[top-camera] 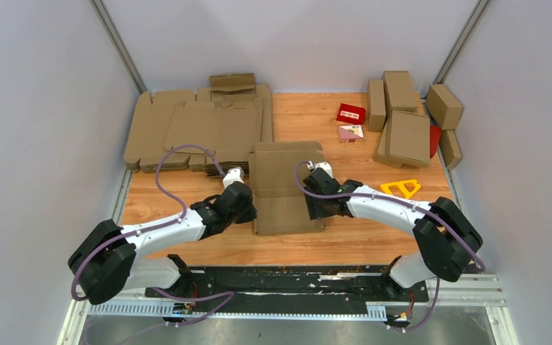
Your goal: Fold the paper box
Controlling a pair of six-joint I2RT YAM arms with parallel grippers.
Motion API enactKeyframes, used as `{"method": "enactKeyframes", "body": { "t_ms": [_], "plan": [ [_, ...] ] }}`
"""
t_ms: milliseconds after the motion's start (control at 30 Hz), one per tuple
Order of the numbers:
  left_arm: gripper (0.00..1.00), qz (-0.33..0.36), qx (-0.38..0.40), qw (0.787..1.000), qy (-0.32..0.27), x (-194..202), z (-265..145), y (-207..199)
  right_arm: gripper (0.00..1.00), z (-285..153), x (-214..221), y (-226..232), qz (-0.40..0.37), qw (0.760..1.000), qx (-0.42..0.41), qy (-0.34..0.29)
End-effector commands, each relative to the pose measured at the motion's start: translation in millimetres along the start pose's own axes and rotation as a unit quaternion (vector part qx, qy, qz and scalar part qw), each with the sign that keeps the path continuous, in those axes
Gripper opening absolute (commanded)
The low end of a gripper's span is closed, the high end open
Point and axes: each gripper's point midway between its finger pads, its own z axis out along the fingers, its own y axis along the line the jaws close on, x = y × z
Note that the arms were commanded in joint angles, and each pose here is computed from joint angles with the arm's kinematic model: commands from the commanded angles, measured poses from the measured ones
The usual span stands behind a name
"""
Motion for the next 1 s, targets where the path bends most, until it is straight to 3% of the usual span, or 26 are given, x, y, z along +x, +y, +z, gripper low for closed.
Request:
{"method": "enactKeyframes", "body": {
  "t_ms": [0,267,600,967],
  "plan": [
    [0.17,0.001,0.007,1.0,-0.024,-11,-5,-4,0.58,-11,-15,2,0.019,0.999,-0.021,-0.039],
    [0.31,0.028,0.018,0.999,-0.028,-17,-15,-7,0.65,-24,-23,-1,0.033,0.996,-0.037,-0.077],
    [0.52,0.073,0.042,0.996,-0.036,-30,-31,-18,0.68,-22,-21,-4,0.029,0.996,-0.041,-0.068],
    [0.57,0.106,0.073,0.992,-0.013,-48,-34,-12,0.79,-29,-29,-3,0.018,0.995,-0.051,-0.08]
  ]
}}
